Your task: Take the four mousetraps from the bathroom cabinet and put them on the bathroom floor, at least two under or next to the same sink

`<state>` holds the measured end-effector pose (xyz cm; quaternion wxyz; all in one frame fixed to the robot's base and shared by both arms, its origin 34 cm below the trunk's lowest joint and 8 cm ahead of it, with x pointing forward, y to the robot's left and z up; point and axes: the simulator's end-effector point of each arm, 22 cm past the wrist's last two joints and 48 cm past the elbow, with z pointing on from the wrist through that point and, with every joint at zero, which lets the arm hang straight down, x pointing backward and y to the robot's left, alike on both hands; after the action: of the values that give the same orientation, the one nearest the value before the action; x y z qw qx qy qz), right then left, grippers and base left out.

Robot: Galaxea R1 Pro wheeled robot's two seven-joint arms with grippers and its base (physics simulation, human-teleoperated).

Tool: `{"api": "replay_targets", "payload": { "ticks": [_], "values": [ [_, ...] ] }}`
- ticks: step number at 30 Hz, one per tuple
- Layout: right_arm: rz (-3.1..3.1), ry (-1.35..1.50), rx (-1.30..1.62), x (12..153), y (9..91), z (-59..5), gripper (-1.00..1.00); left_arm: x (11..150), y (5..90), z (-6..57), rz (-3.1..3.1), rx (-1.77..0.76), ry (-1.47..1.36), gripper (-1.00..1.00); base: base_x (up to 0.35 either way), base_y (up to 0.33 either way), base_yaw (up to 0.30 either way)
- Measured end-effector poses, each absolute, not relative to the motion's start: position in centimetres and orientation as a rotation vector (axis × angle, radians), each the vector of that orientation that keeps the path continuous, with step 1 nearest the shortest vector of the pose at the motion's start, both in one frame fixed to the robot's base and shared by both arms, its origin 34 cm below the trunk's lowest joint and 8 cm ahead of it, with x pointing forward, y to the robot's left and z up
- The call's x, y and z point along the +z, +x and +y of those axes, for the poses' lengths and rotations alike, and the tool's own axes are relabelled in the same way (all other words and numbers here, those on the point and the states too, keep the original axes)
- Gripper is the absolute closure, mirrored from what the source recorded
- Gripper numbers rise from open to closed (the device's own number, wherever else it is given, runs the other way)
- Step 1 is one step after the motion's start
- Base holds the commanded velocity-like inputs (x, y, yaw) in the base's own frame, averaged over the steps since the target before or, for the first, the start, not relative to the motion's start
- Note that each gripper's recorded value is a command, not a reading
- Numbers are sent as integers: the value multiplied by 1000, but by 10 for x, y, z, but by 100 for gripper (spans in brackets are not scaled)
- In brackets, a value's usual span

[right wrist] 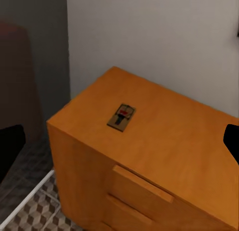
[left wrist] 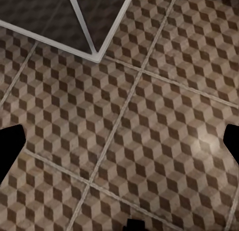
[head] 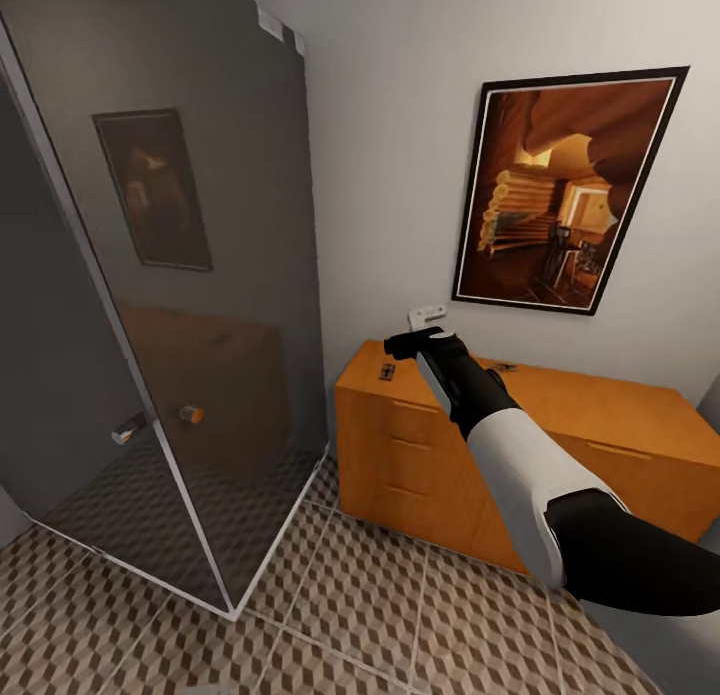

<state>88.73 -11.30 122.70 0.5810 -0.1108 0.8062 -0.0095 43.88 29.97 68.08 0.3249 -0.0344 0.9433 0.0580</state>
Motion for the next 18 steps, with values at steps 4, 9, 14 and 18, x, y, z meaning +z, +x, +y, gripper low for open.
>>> {"api": "replay_targets", "payload": {
  "ticks": [4, 9, 14, 18],
  "values": [
    [1883, -259, -22, 1224, 888, -113, -100, 681, 439, 300, 2474, 152, -90, -100, 209, -43, 8],
    [1872, -261, -19, 1212, 891, -113, -100, 680, 439, 300, 2474, 152, -90, -100, 58, -15, 2],
    [1861, -264, -17, 1197, 892, -113, -100, 680, 439, 300, 2474, 152, -90, -100, 11, -3, 0],
    [1860, -264, -17, 1193, 892, -113, -100, 680, 439, 300, 2474, 152, -90, -100, 3, -1, 0]
  ]
}}
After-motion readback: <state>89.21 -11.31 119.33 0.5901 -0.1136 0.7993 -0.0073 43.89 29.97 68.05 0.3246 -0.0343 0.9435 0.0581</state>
